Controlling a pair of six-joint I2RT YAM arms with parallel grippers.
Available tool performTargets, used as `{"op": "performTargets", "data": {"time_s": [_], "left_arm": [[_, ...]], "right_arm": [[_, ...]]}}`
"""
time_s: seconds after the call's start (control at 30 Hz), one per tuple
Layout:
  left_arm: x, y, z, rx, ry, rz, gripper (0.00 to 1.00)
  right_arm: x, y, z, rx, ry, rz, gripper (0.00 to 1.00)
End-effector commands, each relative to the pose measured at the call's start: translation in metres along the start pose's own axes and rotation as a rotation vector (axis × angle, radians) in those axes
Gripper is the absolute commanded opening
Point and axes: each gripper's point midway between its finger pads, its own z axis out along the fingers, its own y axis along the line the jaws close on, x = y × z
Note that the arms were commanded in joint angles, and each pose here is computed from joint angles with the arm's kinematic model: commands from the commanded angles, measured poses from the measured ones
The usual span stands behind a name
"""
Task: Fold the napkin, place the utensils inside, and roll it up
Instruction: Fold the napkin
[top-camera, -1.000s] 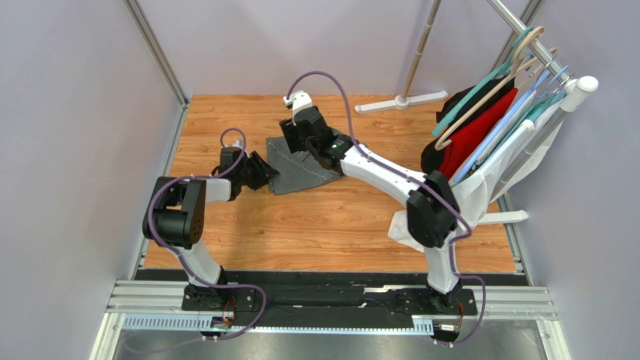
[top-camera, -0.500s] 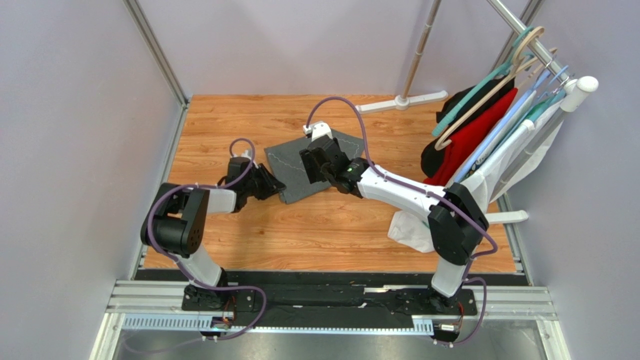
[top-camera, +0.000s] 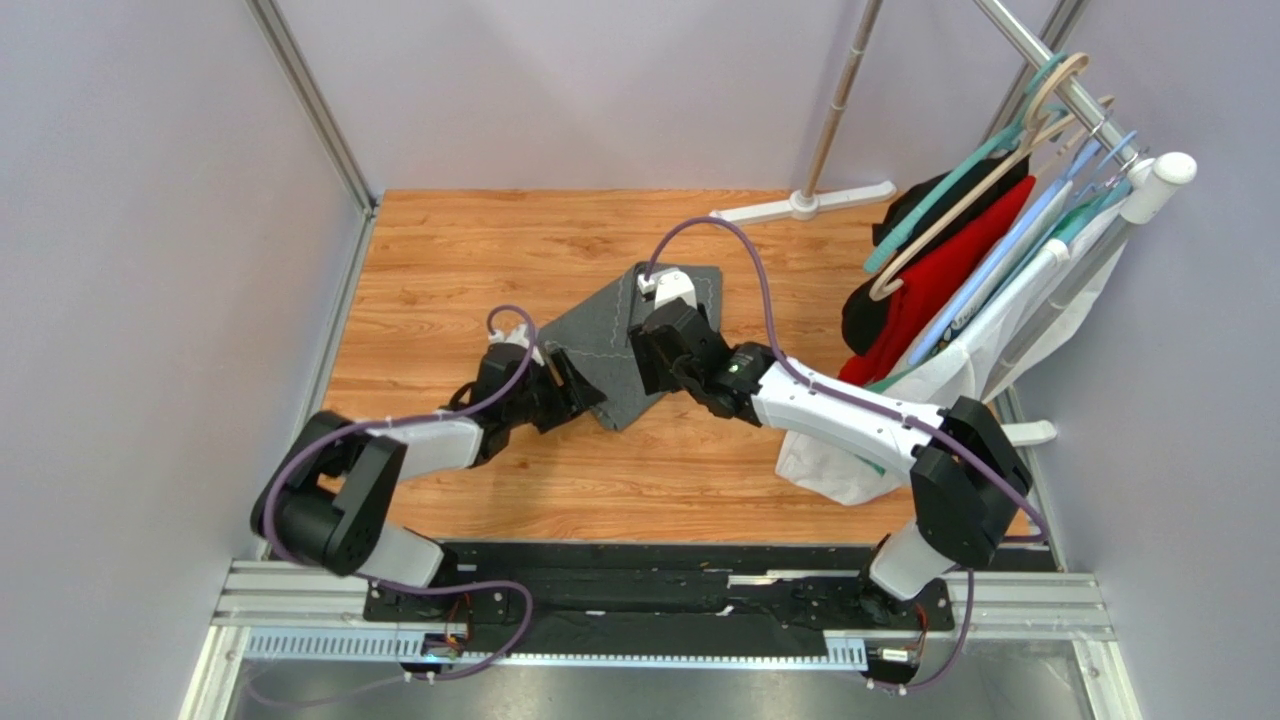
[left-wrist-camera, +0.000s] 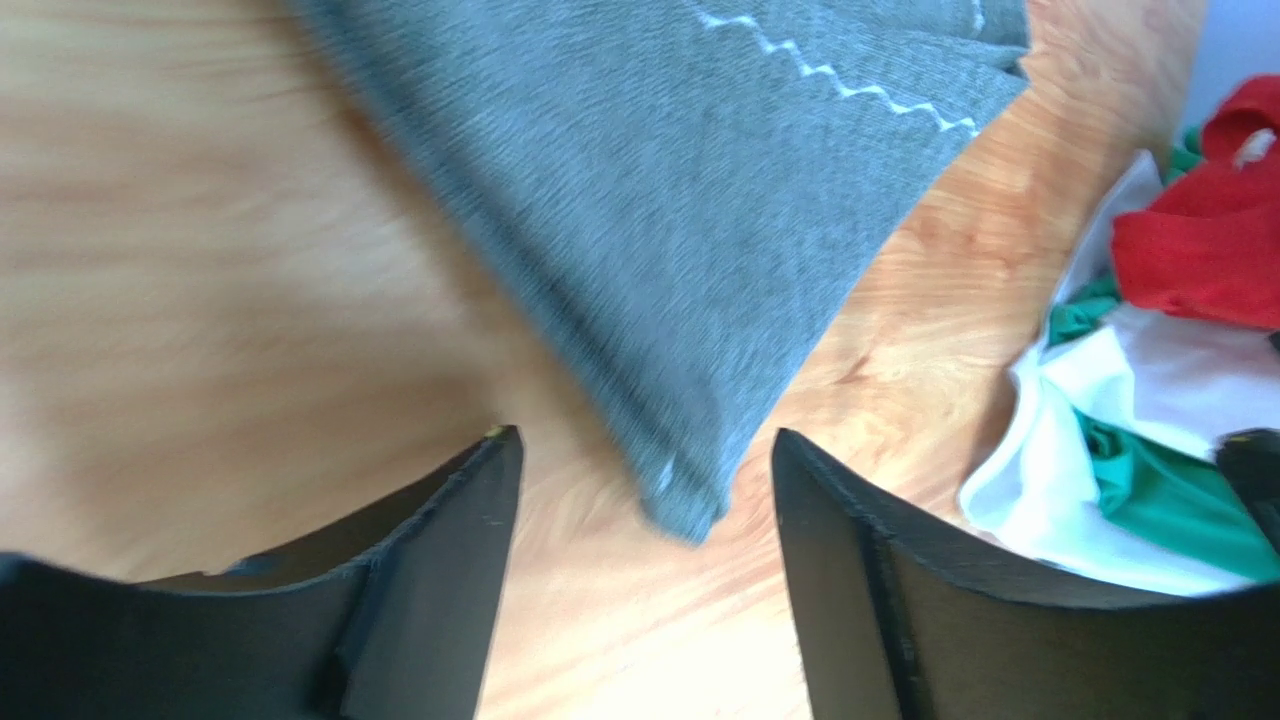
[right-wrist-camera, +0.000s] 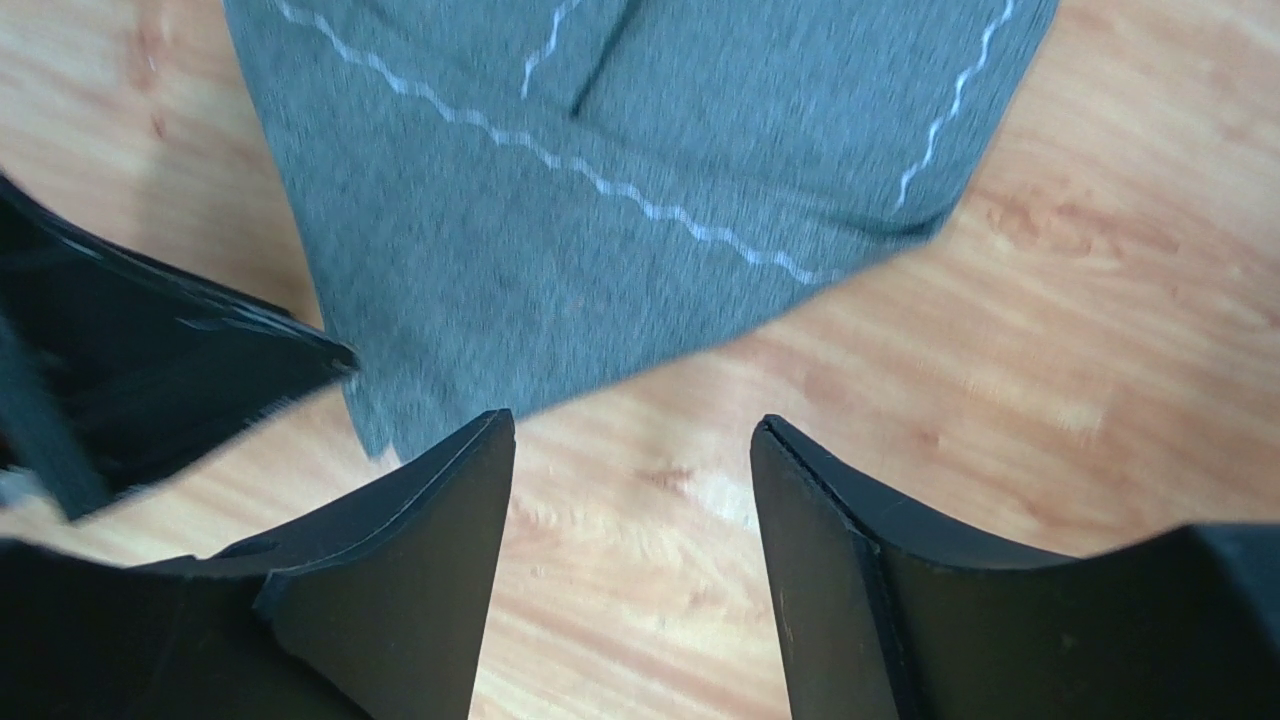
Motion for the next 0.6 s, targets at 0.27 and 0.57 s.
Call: {"op": "performTargets", "data": {"time_s": [0.27,0.57], "left_arm": [[-0.099,0.012,-0.072,-0.221,-0.324,0.189,0.82],[-0.178,0.002,-0.029,-0.197,-0.303,0.360,0.80]], "right_arm": [[0.045,0.040,-0.018,-0.174,0.090,0.140,0.59],[0.055,0.049,-0.001,-0.149,0.109,0.277,0.57]]}}
